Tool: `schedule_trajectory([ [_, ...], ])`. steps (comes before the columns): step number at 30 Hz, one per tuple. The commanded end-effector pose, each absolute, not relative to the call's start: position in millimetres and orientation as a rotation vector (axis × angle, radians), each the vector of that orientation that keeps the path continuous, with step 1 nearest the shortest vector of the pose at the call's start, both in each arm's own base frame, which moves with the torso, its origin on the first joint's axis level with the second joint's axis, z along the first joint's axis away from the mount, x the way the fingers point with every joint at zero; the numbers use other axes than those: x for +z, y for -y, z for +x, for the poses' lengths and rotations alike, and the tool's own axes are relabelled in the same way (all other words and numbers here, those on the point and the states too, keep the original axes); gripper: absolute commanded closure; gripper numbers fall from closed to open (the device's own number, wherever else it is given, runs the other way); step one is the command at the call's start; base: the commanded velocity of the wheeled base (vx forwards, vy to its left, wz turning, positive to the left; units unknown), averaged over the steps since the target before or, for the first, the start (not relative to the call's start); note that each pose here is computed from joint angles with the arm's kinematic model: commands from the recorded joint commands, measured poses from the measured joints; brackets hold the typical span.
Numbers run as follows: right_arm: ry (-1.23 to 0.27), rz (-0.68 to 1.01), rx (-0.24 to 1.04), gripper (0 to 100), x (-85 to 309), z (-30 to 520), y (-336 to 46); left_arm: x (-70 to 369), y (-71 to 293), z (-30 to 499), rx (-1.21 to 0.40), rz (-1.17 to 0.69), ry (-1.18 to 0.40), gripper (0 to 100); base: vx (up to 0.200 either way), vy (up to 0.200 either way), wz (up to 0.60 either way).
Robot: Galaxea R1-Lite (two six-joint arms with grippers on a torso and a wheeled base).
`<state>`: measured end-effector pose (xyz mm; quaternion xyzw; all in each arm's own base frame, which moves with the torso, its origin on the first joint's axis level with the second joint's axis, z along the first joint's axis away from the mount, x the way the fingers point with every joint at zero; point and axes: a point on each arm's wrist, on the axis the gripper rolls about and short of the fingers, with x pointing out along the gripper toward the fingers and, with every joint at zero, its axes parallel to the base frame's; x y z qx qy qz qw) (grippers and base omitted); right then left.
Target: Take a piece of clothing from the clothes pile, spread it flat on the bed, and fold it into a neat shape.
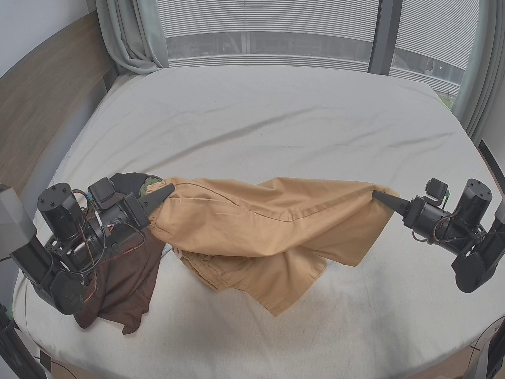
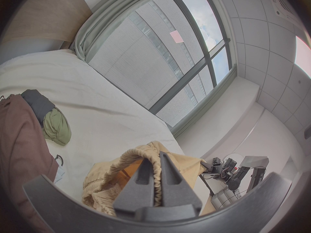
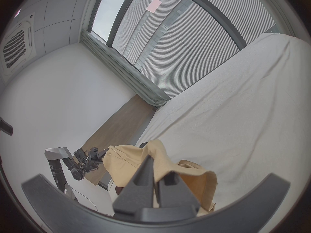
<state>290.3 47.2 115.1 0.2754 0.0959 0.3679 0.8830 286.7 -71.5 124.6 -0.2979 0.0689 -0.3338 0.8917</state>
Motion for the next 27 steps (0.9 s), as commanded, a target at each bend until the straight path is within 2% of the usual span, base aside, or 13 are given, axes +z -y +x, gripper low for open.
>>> schedule_trajectory([
  [1, -0.178, 0.572, 0.772, 100, 122.6, 288.5, -40.1, 133.1, 70.8, 284.2, -0.702, -0.635, -0.119, 100, 0.0, 0.0, 0.0],
  [27, -0.147, 0.582, 0.72, 100, 125.9, 294.8, -19.5, 145.3, 69.2, 283.2, -0.713, -0.639, -0.076, 100, 0.0, 0.0, 0.0],
])
